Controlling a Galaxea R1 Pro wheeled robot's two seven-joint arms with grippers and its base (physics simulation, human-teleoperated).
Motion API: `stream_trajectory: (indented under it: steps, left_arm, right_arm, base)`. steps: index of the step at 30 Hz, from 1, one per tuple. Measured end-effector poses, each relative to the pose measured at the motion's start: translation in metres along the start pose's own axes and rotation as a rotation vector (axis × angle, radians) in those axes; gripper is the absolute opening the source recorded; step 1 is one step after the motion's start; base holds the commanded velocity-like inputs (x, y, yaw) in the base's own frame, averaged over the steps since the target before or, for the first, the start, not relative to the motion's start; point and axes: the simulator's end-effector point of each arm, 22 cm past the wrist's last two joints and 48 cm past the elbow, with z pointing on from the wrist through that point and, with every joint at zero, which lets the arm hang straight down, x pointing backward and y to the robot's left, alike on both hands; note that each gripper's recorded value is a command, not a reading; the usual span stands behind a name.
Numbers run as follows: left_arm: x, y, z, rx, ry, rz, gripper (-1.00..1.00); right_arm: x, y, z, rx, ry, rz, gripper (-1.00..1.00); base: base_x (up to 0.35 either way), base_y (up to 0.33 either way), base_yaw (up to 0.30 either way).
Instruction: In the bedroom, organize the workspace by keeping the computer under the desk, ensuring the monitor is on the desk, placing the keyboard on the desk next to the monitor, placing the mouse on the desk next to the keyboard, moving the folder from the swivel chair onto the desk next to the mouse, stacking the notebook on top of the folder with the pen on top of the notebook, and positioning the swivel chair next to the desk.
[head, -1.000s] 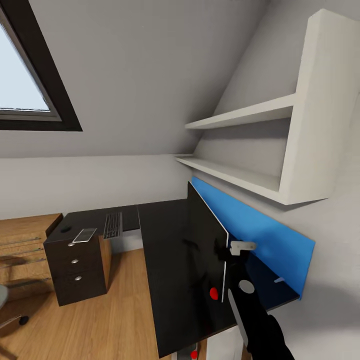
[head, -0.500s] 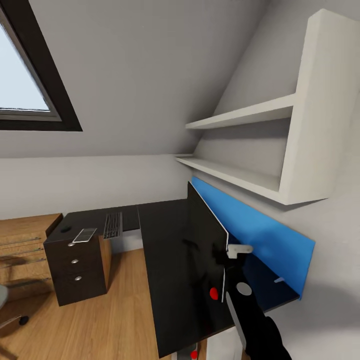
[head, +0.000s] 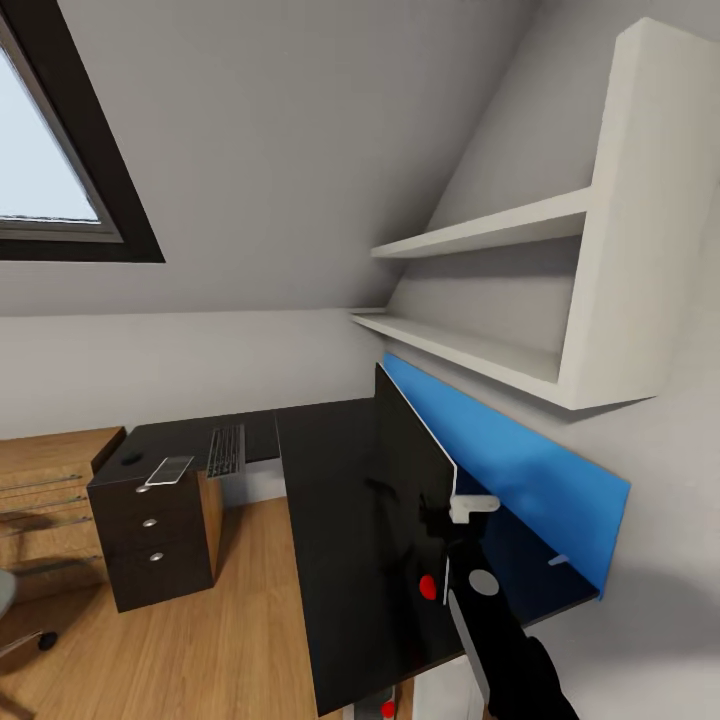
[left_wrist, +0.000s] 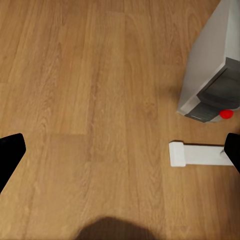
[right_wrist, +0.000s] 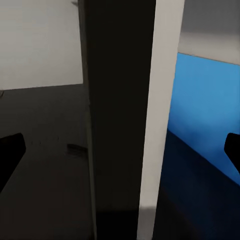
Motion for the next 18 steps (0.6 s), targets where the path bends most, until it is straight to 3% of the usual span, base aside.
stream_trajectory:
  steps: [18]
  left_arm:
    - [-0.0002,0.0003,0.0001,-0.001,0.0,0.0,1.0]
  right_arm:
    - [0.0055,0.0032,-0.0002,-0.008,0.013,0.031,1.0]
  base:
    - [0.0,0.0,0.0]
